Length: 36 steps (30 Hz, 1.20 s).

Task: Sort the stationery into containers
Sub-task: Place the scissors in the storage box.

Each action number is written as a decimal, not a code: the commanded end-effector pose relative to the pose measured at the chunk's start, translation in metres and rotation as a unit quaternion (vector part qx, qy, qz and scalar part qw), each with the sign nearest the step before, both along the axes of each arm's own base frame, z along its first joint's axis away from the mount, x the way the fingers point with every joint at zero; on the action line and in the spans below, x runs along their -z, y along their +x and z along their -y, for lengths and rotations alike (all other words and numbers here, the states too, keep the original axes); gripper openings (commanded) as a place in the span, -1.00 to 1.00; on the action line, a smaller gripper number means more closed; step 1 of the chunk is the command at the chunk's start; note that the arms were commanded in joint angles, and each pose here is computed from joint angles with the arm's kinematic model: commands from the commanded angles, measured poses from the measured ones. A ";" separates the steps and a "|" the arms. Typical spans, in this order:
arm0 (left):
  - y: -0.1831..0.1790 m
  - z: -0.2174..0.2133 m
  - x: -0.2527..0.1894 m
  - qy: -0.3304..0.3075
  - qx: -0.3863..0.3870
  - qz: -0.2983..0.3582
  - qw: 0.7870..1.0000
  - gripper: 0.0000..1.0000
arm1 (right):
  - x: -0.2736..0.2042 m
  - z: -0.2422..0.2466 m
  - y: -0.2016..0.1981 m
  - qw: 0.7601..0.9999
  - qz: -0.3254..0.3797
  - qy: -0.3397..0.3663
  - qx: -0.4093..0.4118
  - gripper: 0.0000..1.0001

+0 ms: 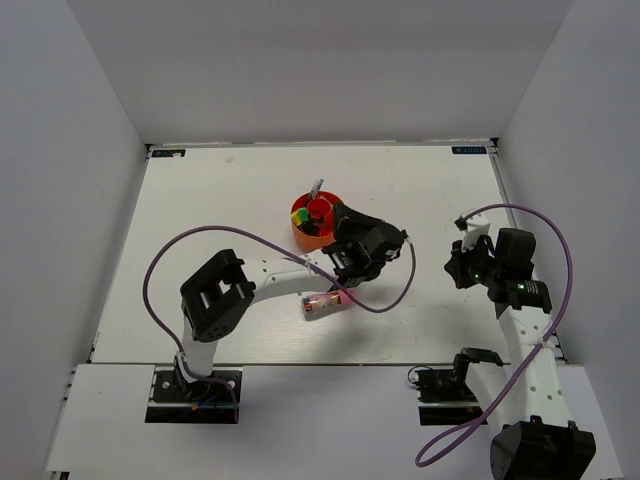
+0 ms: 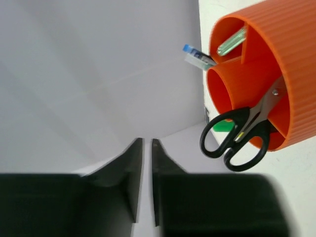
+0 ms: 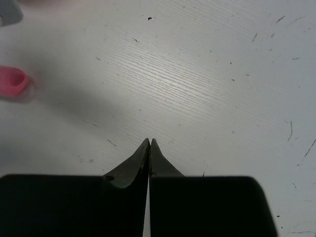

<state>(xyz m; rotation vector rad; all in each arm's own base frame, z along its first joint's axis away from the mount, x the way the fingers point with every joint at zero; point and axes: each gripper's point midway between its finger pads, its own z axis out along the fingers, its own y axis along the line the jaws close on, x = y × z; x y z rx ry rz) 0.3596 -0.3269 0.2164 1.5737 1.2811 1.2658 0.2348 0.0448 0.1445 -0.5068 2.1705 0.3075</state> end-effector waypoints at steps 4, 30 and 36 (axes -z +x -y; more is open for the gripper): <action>-0.011 -0.034 -0.076 -0.173 -0.052 0.029 0.983 -1.00 | -0.002 -0.002 -0.001 1.000 0.006 0.007 -0.006 -1.00; -0.050 -0.153 0.011 -0.761 -0.200 -0.398 0.471 -0.11 | 0.000 -0.004 -0.001 1.000 -0.005 0.014 -0.006 -1.00; -0.033 -0.140 0.009 -0.782 -0.165 -0.409 0.441 -0.01 | 0.002 -0.003 -0.001 1.000 -0.008 0.012 -0.005 -1.00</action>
